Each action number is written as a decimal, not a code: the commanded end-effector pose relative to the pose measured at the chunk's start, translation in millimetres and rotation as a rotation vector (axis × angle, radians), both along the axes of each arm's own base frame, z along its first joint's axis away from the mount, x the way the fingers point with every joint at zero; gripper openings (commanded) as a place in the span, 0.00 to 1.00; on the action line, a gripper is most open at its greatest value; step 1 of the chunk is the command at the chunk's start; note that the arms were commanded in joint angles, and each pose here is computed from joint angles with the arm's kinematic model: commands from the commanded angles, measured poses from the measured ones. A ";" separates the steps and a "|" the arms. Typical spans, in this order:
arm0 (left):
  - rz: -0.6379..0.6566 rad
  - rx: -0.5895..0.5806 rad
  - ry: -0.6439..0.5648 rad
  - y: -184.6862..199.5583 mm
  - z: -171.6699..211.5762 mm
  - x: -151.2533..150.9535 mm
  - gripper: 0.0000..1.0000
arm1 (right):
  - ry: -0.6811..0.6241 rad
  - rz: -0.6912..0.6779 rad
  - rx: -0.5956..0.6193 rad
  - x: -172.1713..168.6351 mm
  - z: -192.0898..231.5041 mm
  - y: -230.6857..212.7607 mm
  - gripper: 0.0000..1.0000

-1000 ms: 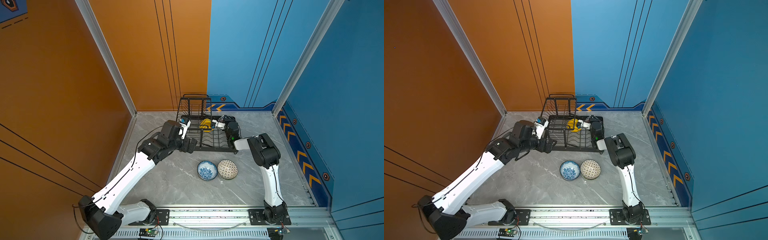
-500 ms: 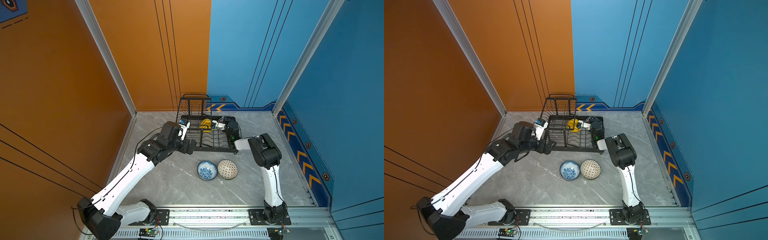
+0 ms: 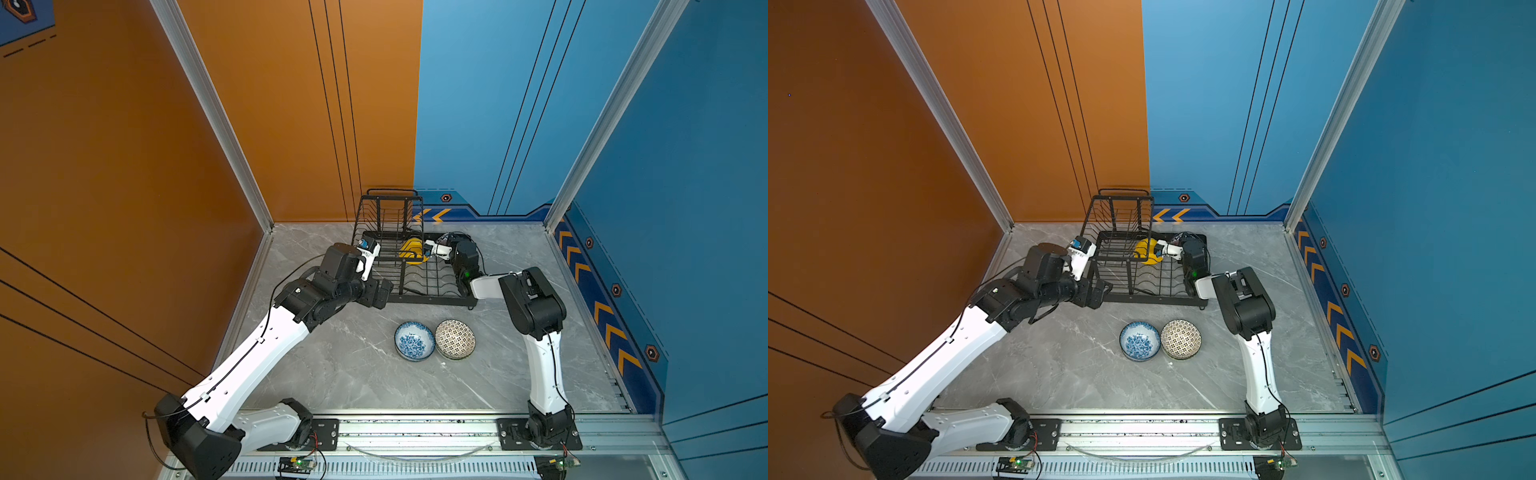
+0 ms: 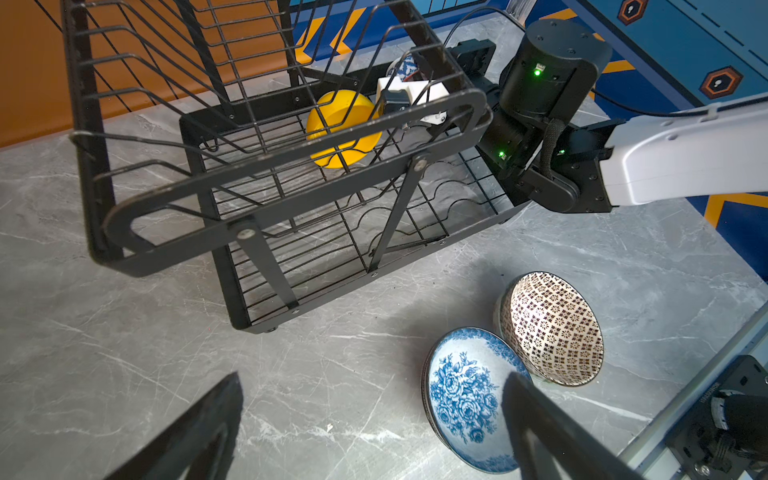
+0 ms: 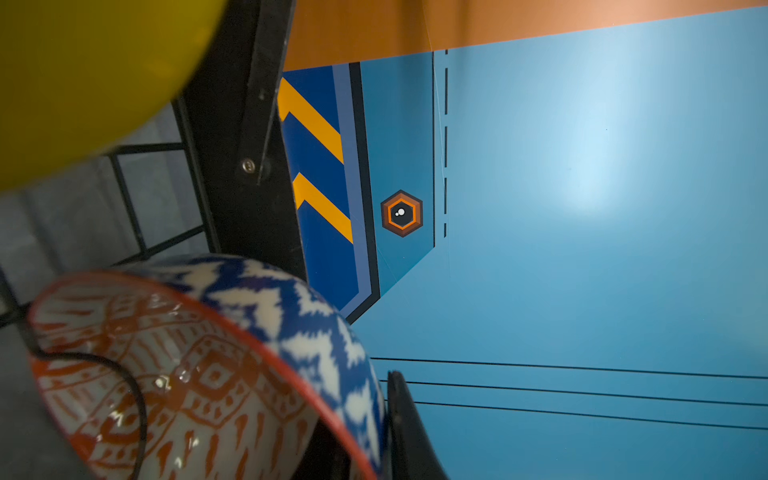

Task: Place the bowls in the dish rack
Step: 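Lower the orange bowl into the rack slots beside the yellow bowl with the right gripper, then release the orange bowl and raise the right gripper away from the rack, then reach the left gripper down to the blue floral bowl rim, then close the left gripper on the blue floral bowl rim, then lift the blue floral bowl with the left gripper toward the right gripper, then grasp the blue floral bowl with the right gripper while the left gripper releases it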

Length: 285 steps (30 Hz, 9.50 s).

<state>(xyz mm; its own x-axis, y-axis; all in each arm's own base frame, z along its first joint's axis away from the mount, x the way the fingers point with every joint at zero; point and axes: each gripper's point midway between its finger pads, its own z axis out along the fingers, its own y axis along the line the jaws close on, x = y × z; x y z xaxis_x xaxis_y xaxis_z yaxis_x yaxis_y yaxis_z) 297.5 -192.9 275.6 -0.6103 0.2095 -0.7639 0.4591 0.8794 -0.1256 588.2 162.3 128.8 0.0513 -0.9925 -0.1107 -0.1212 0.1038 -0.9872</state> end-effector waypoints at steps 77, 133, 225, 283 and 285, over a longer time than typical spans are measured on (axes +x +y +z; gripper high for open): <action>0.061 0.000 0.268 -23.0 -84.3 -63.2 1.00 | 0.901 -0.556 1.003 -246.2 112.3 -16.6 1.00; 0.129 0.236 0.424 -64.3 -160.6 -38.0 0.00 | 0.857 -0.576 0.894 -244.4 95.8 -24.4 1.00; 0.106 0.120 0.118 -81.4 -22.0 4.3 0.00 | 0.974 -0.257 1.381 -300.8 173.3 20.2 1.00; 0.023 -0.020 -0.009 -43.2 22.1 10.7 0.98 | 0.711 -0.291 1.279 -242.3 174.3 7.7 0.00; 0.020 -0.014 0.002 -41.1 20.5 13.6 0.98 | 0.649 -0.280 1.206 -236.4 171.8 0.4 0.00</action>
<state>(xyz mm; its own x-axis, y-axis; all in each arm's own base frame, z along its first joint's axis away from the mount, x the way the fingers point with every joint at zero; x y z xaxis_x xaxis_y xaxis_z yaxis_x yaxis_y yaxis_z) 316.6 -235.1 295.1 -0.6091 0.1287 -0.7826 0.3915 0.9070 -0.1555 344.7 175.5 281.8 -0.6414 -0.1279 -0.7564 -0.3229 0.9394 0.1150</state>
